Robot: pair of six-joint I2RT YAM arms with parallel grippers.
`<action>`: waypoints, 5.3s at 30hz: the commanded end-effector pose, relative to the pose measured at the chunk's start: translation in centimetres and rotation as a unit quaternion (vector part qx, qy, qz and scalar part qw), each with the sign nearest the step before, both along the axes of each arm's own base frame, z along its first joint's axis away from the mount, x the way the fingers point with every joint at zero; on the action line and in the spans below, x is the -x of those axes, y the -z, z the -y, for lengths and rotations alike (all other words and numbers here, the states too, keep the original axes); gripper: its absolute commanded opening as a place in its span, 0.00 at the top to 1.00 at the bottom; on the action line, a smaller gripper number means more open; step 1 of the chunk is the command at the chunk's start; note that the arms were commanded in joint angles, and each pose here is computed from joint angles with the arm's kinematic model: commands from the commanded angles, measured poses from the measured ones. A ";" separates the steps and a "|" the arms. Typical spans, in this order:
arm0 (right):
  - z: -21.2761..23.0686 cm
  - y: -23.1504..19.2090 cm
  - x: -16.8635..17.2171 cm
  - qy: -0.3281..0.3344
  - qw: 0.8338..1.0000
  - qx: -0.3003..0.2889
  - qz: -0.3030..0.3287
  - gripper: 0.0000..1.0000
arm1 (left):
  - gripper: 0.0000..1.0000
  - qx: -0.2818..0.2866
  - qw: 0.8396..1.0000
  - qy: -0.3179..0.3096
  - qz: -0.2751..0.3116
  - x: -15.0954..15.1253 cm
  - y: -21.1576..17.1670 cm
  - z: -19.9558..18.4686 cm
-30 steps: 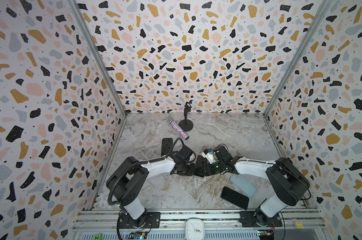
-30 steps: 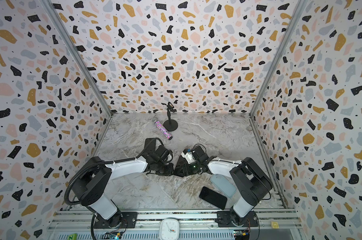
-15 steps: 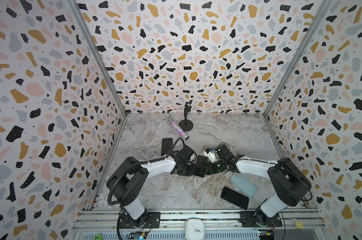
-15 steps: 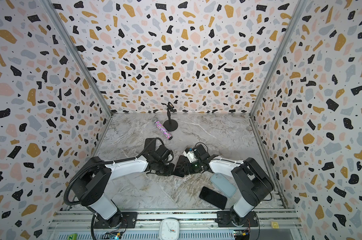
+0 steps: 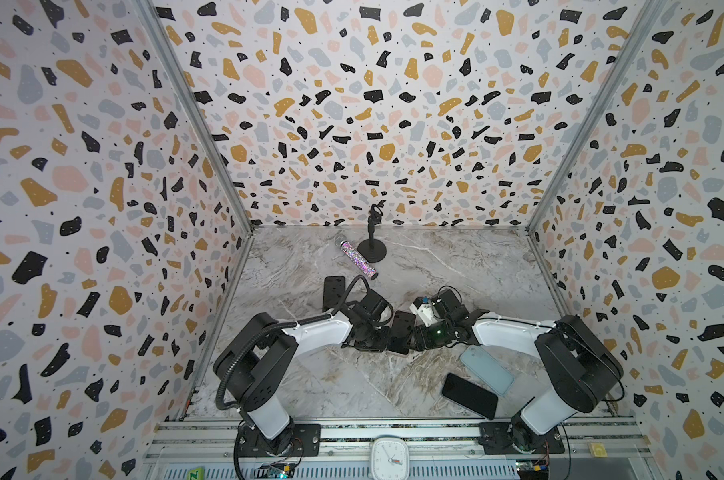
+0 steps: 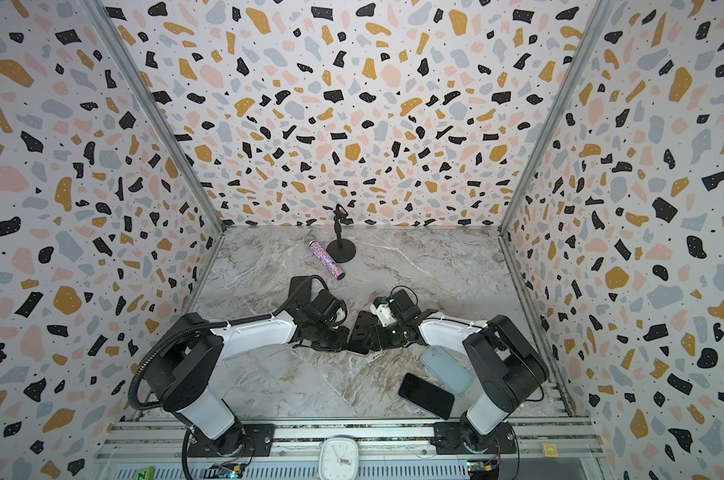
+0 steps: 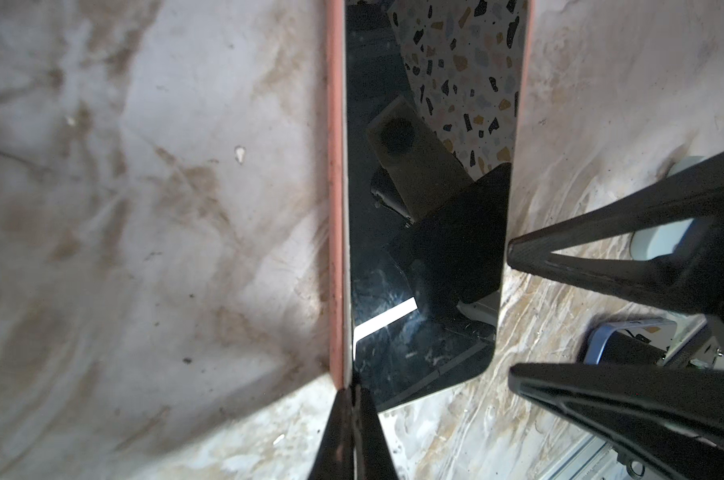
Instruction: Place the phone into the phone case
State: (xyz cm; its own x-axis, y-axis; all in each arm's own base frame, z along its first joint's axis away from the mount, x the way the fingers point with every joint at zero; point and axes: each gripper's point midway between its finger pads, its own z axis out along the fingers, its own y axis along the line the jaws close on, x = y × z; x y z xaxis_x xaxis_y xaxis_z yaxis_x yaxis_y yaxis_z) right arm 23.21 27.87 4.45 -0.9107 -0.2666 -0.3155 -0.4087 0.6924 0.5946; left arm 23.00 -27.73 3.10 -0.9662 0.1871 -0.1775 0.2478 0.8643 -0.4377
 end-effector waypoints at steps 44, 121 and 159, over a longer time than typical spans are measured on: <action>-0.3 -1.2 2.6 0.010 0.999 -0.008 -0.030 0.66 | 0.64 0.079 0.997 -0.008 -0.012 -0.4 -0.4 1.2; 0.5 -0.7 1.7 0.050 0.997 0.055 -0.023 0.73 | 0.69 0.075 0.997 0.016 -0.031 1.6 -0.5 2.4; 0.0 2.0 2.0 0.045 0.996 0.055 -0.051 0.68 | 0.74 0.069 0.997 0.007 -0.040 0.7 1.5 2.9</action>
